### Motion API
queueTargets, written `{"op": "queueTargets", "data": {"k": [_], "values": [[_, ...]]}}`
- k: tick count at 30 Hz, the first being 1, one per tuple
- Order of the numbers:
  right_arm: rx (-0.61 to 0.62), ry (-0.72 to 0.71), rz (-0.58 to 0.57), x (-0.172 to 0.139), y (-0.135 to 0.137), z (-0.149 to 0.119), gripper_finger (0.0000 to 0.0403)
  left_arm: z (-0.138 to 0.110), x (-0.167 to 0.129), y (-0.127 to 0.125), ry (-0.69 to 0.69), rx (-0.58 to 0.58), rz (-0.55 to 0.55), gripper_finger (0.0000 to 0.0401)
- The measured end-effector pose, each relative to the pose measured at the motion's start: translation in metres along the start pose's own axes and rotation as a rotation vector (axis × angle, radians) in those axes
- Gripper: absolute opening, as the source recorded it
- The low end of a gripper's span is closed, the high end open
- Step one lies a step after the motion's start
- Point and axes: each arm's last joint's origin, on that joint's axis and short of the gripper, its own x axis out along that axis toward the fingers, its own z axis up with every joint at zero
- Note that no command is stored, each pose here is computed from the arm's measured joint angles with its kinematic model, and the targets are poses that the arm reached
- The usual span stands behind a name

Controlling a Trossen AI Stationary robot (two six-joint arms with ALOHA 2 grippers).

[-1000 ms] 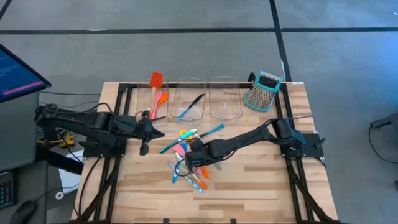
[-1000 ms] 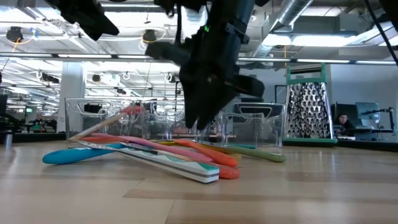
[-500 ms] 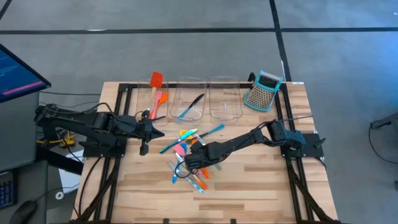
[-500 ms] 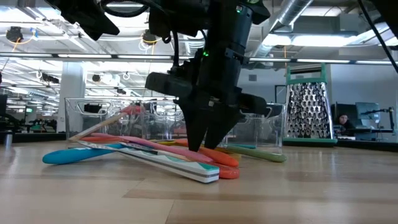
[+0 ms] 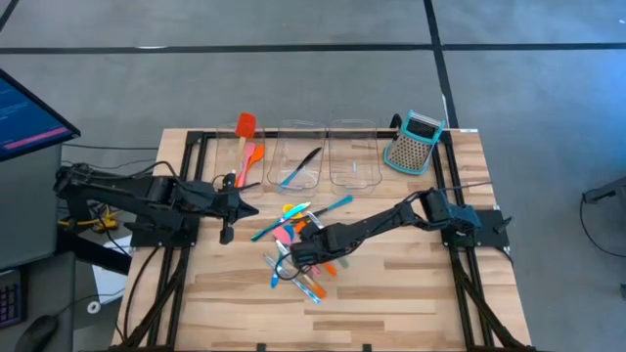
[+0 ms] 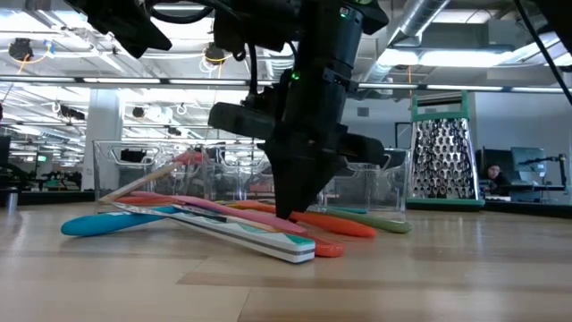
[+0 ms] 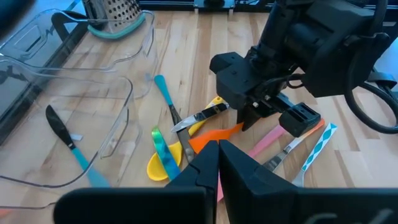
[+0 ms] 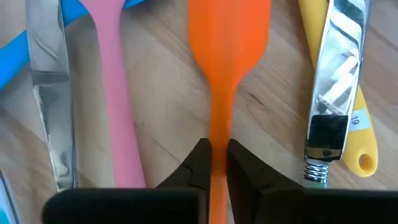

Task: Pick & Place Kitchen Items
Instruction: Put the orange spatula into the left transparent bin

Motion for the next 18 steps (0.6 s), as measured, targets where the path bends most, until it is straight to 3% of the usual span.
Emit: {"op": "queueTargets", "data": {"k": [8, 14, 18], "values": [[-0.037, 0.006, 0.013, -0.006, 0.003, 0.002, 0.0019, 0.0, 0.0, 0.0, 0.0, 0.0, 0.0, 0.0002], [-0.108, -0.036, 0.08, -0.027, 0.016, 0.012, 0.0019, 0.0, 0.0, 0.0, 0.0, 0.0, 0.0, 0.0002], [-0.199, -0.101, 0.026, -0.051, 0.021, 0.02, 0.0019, 0.0, 0.0, 0.0, 0.0, 0.0, 0.0, 0.0002]]}}
